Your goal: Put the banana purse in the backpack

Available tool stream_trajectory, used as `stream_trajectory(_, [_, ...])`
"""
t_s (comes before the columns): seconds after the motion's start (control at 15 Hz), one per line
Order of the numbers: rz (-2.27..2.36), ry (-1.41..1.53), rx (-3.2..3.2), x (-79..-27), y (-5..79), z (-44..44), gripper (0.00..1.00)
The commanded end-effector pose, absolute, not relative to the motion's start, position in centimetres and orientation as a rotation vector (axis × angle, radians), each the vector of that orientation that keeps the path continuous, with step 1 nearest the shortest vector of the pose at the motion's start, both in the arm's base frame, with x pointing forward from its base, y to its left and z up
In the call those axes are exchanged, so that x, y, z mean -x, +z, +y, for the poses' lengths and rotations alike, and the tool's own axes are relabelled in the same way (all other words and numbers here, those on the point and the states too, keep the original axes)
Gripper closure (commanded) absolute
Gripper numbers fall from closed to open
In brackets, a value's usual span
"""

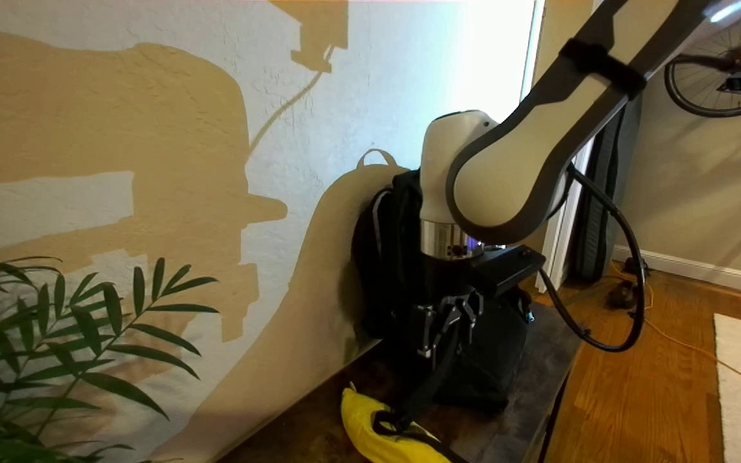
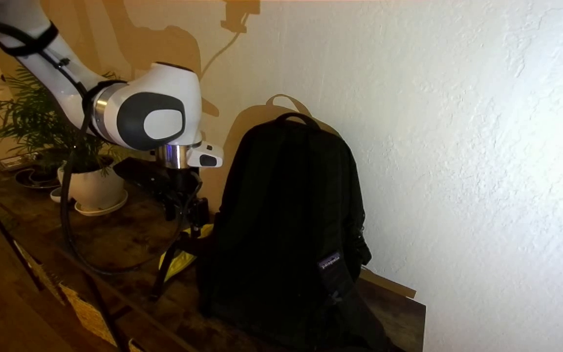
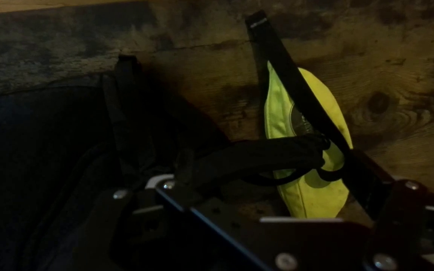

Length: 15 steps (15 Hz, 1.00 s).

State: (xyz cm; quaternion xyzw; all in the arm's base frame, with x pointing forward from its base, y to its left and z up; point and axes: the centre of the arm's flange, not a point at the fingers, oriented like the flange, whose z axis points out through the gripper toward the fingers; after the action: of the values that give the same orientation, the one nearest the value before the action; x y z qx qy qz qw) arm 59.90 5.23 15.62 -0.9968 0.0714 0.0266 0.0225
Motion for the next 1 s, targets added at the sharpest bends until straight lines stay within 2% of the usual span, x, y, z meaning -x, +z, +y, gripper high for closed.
stream_trajectory(0.0, [0.192, 0.042, 3.119, -61.1, 13.3, 6.7, 0.0])
stream_trajectory(0.93, [-0.039, -0.018, 3.153, -66.0, 9.7, 12.1, 0.0])
